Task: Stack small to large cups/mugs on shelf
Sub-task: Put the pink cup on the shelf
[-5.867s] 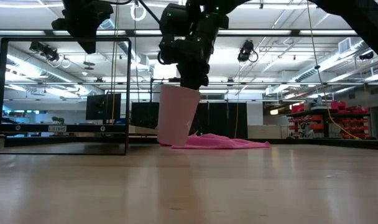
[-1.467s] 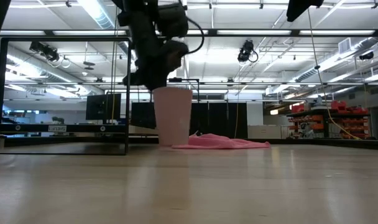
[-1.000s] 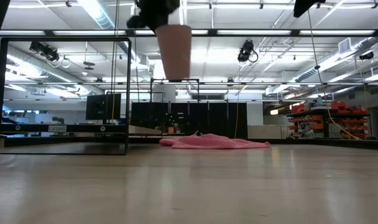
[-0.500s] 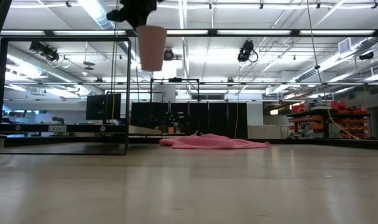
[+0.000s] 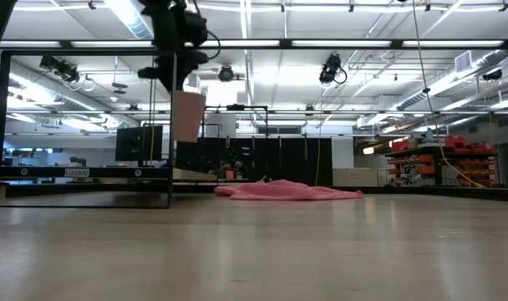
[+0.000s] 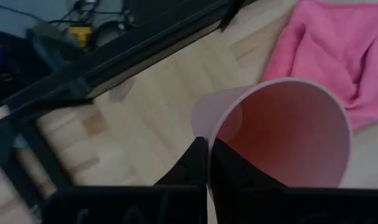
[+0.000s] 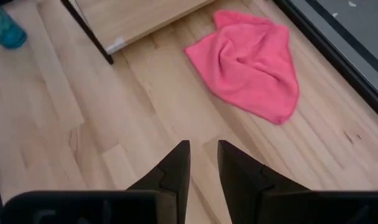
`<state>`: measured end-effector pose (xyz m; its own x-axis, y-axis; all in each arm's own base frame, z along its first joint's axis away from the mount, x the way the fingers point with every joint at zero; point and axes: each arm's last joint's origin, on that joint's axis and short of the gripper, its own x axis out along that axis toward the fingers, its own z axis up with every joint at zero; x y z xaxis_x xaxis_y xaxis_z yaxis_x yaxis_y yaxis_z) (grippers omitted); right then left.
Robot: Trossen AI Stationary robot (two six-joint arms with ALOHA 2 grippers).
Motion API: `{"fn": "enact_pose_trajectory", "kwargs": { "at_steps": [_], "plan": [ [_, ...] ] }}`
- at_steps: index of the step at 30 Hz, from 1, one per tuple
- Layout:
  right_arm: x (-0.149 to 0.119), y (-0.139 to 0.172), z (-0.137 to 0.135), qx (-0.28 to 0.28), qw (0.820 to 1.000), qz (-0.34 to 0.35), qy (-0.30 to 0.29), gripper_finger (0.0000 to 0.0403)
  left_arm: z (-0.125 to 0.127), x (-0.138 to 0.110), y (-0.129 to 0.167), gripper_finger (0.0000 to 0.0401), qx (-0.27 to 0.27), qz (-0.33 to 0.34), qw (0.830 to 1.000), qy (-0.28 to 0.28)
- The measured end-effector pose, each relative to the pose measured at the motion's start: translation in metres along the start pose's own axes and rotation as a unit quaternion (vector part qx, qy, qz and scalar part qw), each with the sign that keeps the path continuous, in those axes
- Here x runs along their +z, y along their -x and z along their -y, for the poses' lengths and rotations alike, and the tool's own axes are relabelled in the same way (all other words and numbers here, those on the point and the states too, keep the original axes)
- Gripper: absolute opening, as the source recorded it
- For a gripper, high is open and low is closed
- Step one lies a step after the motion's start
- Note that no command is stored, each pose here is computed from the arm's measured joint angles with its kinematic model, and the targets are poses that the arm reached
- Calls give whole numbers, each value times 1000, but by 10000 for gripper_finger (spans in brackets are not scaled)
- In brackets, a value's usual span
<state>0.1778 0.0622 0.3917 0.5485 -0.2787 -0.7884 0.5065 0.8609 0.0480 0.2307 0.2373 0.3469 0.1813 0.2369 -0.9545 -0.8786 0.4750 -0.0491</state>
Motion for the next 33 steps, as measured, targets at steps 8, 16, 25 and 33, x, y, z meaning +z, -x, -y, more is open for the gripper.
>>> {"fn": "enact_pose_trajectory", "kwargs": {
  "at_steps": [8, 16, 25, 33],
  "plan": [
    [6, -5, 0, -1, 1000, 9, -19, 90, -37, -5, -38, 9, -4, -58, 998, 34],
    [10, -7, 3, -7, 999, 13, -32, 90, -43, -6, -54, 9, -5, -54, 998, 31],
    [11, -7, 3, -7, 999, 13, -32, 90, -41, -2, -54, 9, -30, -35, 998, 34],
    [11, -7, 3, -7, 999, 14, -28, 90, -41, -2, -54, 9, -31, -34, 998, 44]
  ]
}}
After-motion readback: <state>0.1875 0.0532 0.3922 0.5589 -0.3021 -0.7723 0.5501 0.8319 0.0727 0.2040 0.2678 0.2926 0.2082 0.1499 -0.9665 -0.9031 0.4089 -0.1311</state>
